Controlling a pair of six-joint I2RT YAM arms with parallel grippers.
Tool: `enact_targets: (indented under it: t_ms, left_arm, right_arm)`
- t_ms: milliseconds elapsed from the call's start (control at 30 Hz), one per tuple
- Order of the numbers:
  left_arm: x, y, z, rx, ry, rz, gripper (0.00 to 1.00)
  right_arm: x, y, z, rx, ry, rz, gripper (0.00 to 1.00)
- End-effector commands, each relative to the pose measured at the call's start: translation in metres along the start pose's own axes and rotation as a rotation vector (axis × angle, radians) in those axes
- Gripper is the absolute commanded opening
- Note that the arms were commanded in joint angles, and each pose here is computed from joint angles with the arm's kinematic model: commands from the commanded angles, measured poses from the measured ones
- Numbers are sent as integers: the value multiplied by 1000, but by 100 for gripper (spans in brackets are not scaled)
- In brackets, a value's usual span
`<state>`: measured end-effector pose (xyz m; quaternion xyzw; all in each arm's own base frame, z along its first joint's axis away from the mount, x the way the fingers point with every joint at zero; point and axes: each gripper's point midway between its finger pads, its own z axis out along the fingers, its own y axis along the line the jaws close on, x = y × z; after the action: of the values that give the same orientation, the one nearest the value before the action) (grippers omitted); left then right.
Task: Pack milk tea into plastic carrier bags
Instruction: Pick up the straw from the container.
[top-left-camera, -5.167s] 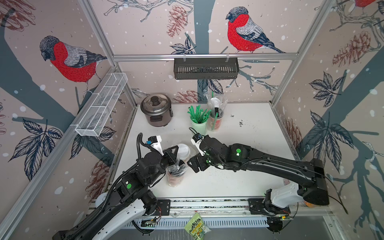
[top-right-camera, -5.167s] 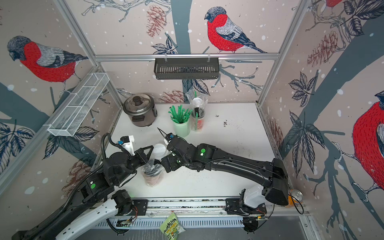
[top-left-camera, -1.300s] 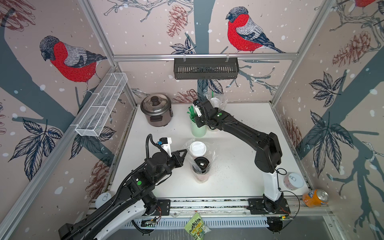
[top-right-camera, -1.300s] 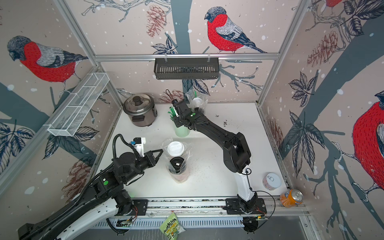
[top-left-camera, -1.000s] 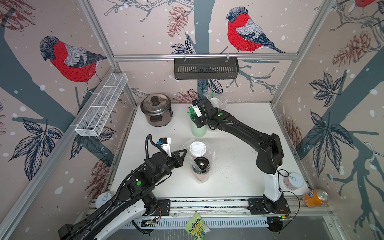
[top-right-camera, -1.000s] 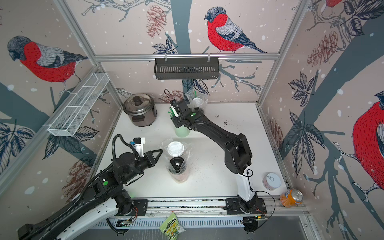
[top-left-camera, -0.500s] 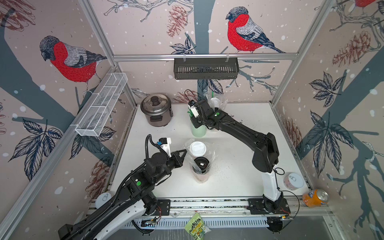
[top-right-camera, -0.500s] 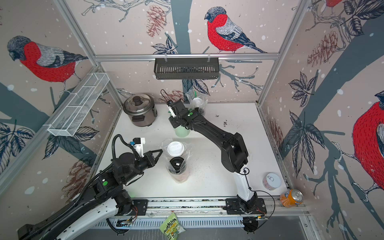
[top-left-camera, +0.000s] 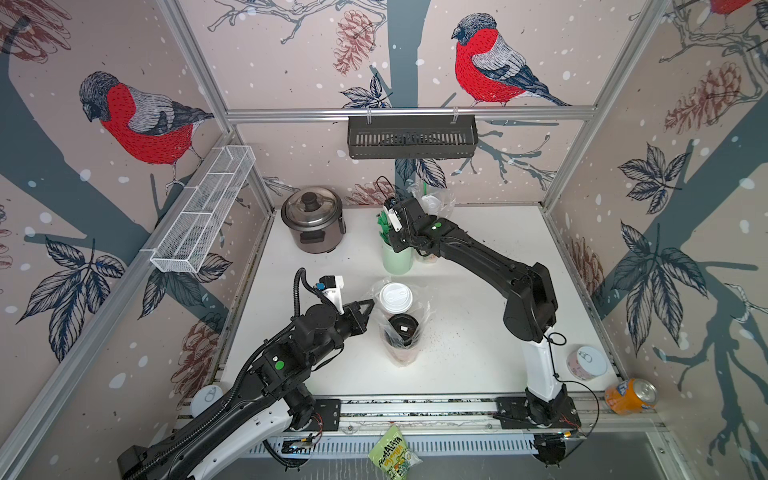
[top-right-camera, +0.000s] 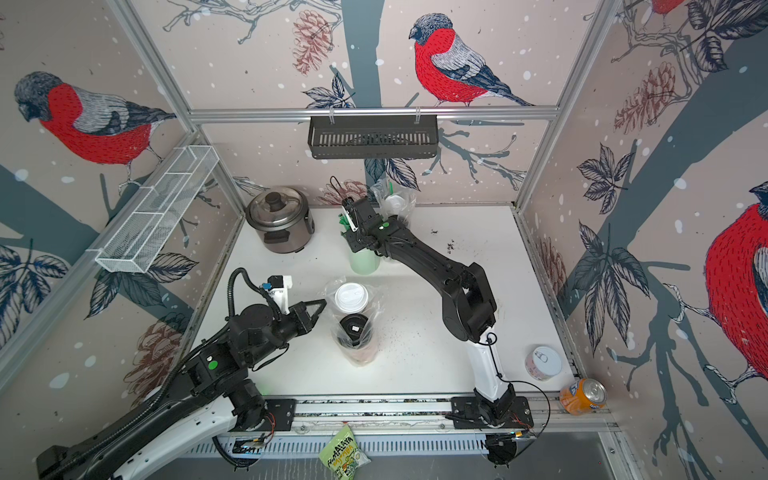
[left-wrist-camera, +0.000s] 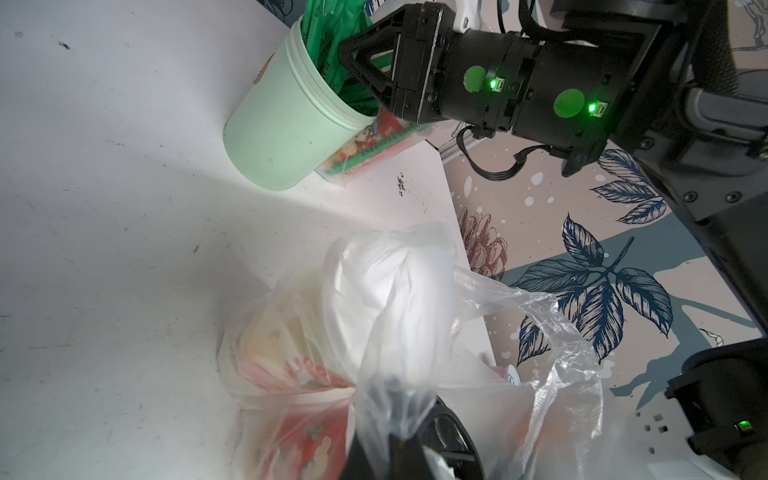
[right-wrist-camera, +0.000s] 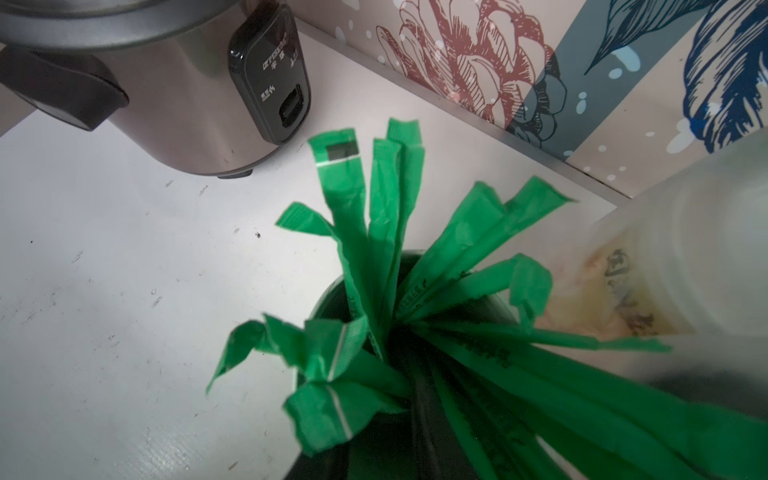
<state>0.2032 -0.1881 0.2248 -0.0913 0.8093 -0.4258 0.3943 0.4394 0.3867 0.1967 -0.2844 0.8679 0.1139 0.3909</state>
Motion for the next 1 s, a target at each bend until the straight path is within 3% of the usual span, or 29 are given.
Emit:
enact_targets:
  t_ms: [0, 67, 167, 800, 967]
  left_arm:
    - [-6, -3, -2, 8, -27, 2, 0]
    - [-6, -3, -2, 5, -28, 2, 0]
    - [-6, -2, -3, 4, -30, 2, 0]
    - [-8, -8, -3, 32, -34, -1, 0]
    - [-8, -10, -2, 40, -32, 1, 0]
  right_arm:
    - [-10, -2, 0, 6, -34, 31, 25]
    - [-13, -3, -2, 5, -44, 36, 14]
    - [-19, -2, -7, -1, -63, 44, 4]
    - [-63, -4, -102, -47, -234, 70, 2]
    - [-78, -4, -146, -77, -338, 81, 2]
